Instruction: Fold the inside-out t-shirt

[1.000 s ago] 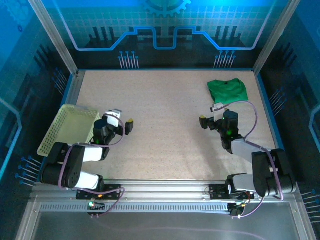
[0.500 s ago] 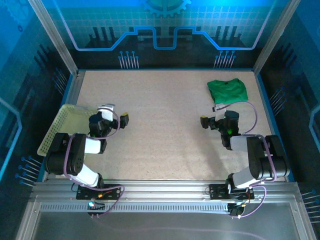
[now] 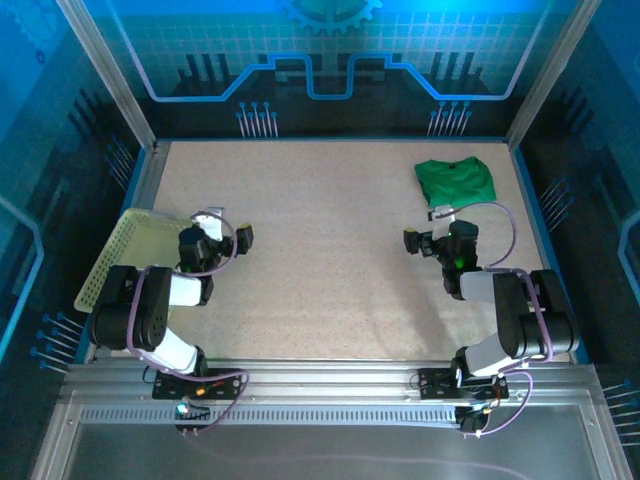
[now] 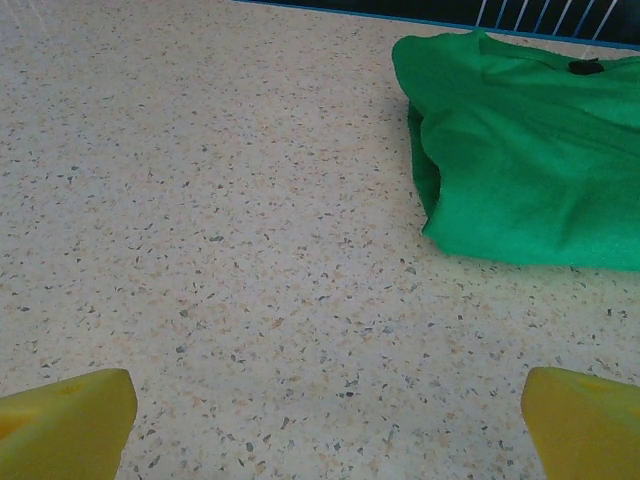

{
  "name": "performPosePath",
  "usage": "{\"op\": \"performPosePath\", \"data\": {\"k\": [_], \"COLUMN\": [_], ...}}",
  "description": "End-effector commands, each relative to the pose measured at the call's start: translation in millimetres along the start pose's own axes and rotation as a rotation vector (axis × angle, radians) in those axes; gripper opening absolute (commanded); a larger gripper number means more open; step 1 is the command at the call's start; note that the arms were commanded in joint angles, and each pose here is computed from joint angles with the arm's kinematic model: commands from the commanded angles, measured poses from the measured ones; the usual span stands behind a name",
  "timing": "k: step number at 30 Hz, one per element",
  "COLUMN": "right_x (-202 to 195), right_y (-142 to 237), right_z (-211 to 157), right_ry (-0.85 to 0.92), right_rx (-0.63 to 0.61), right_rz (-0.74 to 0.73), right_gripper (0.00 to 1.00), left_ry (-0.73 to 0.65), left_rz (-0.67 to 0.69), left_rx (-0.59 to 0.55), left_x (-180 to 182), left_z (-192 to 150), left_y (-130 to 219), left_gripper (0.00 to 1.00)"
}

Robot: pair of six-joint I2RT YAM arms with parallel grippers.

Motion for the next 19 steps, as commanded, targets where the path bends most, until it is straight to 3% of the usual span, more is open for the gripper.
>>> {"op": "performPosePath", "data": {"k": [1, 19], "right_x": [-2.3, -4.0], "right_y": [-2.5, -2.3], "right_z": [11.7, 11.0], "right_ry": [-0.003, -0.014], "right_rx": [-0.046, -0.047], "right_rz": [-0.019, -0.012], "right_gripper": [1.00, 1.00], "left_ry": [0.016, 0.018], "left_rz": [0.034, 0.039], "left_rx": [-0.022, -0.020], "left_x": [4.3, 5.1], "left_z": [7.5, 6.8], "left_y": [-2.7, -2.9], "left_gripper": [0.99, 0.99]}}
Point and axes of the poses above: each hand's point on the last joint's axis, 136 mm out from that joint toward the fingers, its own y axis back along the fingers, its own x axis along the line the jaws close on, z = x × y, the point moved 7 cm from there along y, back along the fingers, and after that the axes turned 9 degrees about y, right-handed, at the moved point
